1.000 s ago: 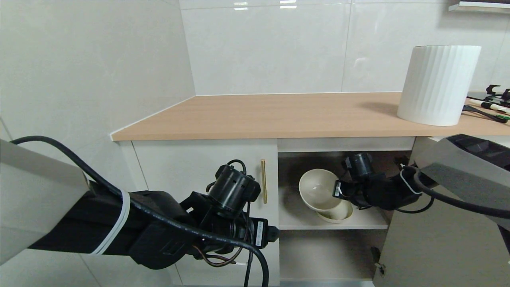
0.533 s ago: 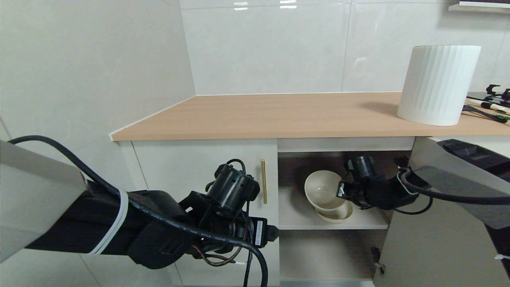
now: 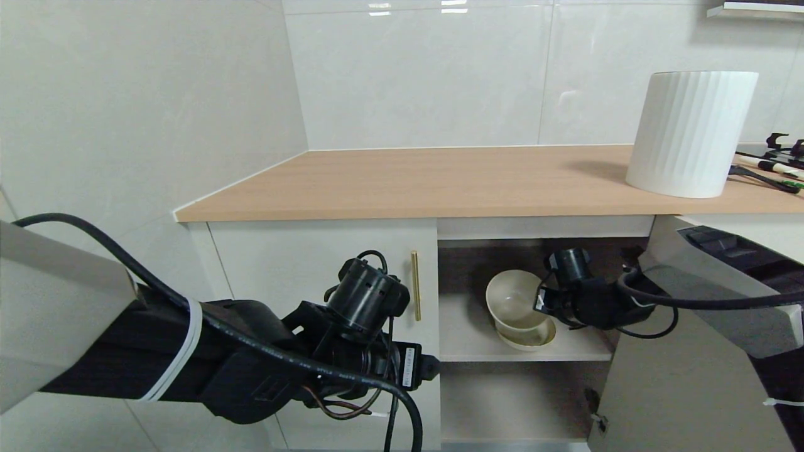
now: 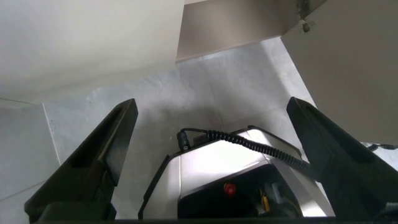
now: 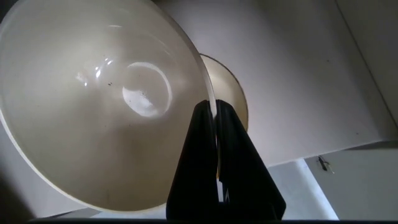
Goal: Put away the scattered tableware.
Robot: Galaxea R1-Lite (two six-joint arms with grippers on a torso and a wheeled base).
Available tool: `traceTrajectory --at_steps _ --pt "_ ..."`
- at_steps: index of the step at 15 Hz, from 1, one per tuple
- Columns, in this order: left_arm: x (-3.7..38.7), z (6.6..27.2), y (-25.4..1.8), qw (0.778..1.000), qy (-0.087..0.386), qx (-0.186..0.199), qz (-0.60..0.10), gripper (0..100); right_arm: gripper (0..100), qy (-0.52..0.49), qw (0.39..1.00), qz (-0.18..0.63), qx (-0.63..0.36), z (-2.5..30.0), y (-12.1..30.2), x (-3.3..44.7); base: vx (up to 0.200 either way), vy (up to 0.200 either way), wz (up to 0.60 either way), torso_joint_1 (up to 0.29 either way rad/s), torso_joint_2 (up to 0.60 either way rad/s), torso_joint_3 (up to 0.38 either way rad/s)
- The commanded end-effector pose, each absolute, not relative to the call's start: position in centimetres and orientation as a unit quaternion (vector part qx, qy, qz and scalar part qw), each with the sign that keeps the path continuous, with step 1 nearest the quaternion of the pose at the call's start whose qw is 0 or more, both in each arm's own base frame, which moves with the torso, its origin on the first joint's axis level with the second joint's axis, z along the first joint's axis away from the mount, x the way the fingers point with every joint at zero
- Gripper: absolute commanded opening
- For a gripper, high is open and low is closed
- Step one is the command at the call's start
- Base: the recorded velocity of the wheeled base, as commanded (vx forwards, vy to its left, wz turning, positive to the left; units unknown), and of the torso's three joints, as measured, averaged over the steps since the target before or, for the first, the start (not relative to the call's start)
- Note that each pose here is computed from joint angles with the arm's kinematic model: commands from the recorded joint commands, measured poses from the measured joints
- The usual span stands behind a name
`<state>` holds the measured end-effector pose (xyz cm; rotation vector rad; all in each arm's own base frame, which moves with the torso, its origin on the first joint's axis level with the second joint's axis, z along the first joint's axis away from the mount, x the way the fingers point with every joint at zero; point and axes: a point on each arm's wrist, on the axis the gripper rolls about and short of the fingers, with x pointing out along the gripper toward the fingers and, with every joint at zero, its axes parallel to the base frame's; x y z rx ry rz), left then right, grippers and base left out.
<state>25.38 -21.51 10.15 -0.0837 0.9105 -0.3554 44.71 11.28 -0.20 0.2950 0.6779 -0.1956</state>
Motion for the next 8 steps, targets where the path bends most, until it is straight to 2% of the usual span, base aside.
traceTrajectory --at_steps 1,8 --pt "25.39 10.15 -21.51 0.882 0.437 -0.041 -0.170 100 0 0.333 0.927 -0.101 0.143 -0.84 11.06 44.98 0.000 0.000 0.00 0.000 0.00 0.000" --pt "25.39 10.15 -21.50 0.882 0.437 -0.041 -0.170 100 0 0.340 0.924 -0.106 0.140 -1.40 10.99 45.33 0.000 0.000 0.00 0.000 0.00 0.000"
